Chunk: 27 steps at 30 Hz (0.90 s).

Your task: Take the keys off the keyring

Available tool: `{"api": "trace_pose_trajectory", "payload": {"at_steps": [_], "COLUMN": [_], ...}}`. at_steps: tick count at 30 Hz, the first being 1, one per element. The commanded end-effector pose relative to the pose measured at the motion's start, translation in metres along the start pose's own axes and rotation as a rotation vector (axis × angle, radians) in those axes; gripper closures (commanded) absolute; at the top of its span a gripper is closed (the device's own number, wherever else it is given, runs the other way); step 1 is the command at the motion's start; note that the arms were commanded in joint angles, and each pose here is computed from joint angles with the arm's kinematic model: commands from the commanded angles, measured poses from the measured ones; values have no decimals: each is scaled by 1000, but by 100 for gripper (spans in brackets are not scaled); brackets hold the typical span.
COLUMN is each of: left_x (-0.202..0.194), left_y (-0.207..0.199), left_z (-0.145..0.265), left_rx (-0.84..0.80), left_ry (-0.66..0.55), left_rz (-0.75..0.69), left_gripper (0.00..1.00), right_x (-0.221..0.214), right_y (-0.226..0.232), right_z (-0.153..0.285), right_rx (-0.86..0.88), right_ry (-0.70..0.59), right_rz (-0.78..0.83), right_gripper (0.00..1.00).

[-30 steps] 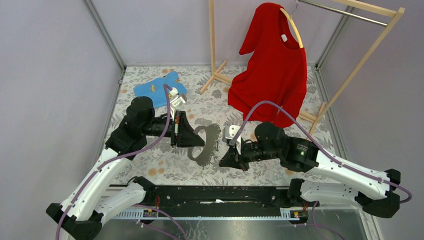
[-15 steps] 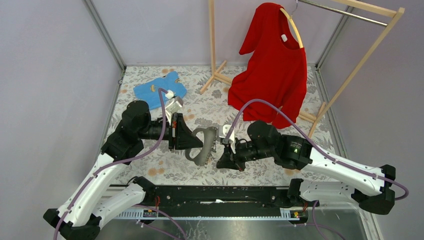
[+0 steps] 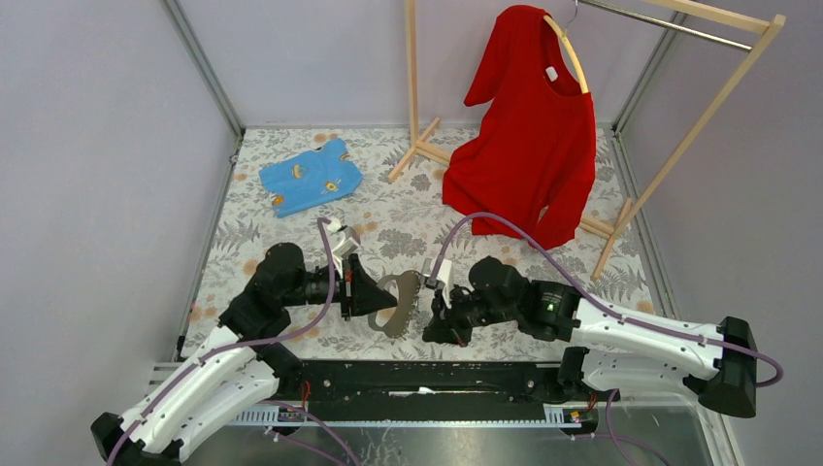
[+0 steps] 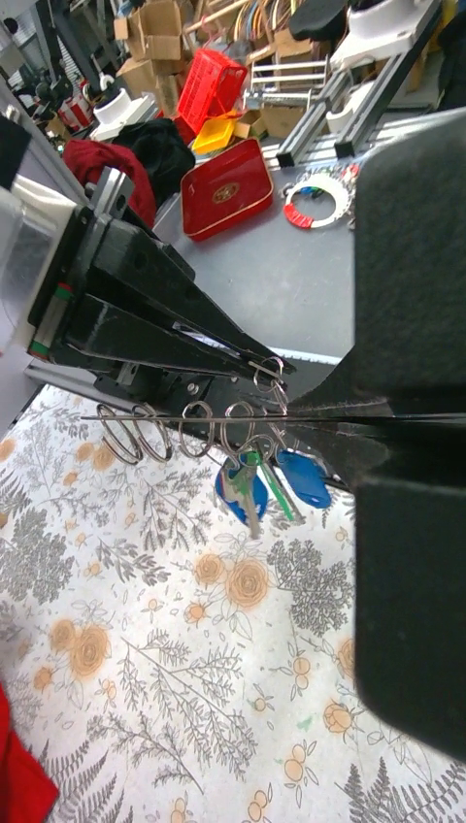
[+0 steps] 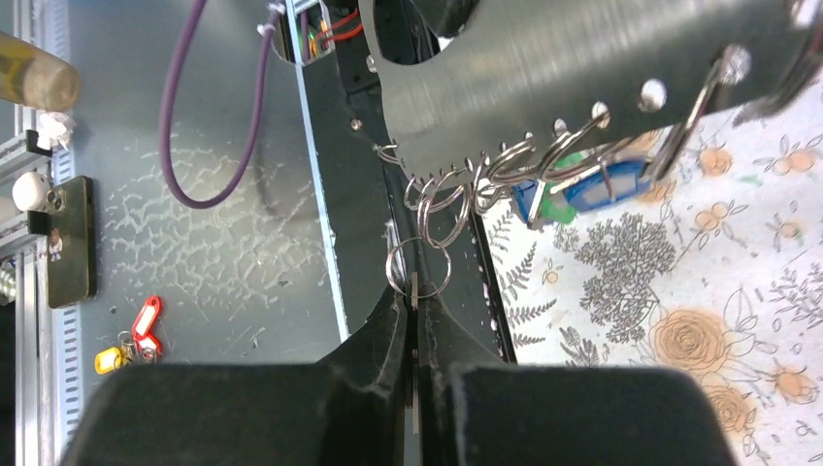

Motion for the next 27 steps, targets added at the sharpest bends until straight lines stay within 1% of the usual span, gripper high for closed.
{"api": "trace_pose_trajectory", "payload": {"at_steps": [1, 6, 14, 22, 27], "left_x": [14, 3, -2, 0, -2], "left_y": [2, 5, 5, 0, 0], "left_z": [-2, -4, -3, 0, 1], "left_rx": [11, -27, -60, -92, -79], "left_ry": [-180, -174, -173, -195, -199], "left_rz": [-154, -220, -292, -308, -311], "left_gripper": [100, 100, 100, 100, 100], "right_x": [3, 3, 8, 6, 6], "right_y": [1, -7, -18, -19, -17], "right_z": [-13, -23, -24, -31, -29], "right_rx": [30, -12, -57, 5, 27], "right_ry": [-34, -41, -116, -149, -176], "right_rz": [-17, -34, -99, -205, -227], "right_gripper": [100, 100, 100, 100, 100]}}
Point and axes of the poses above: each gripper's point midway between its finger pads, its own z axis back along the fingers, its own y axis along the line the jaws close on, x = y × z, the point moved 9 cm from there along z, back along the fingers, and after that the axes turned 10 degrees about -z, right-handed, at the moved point
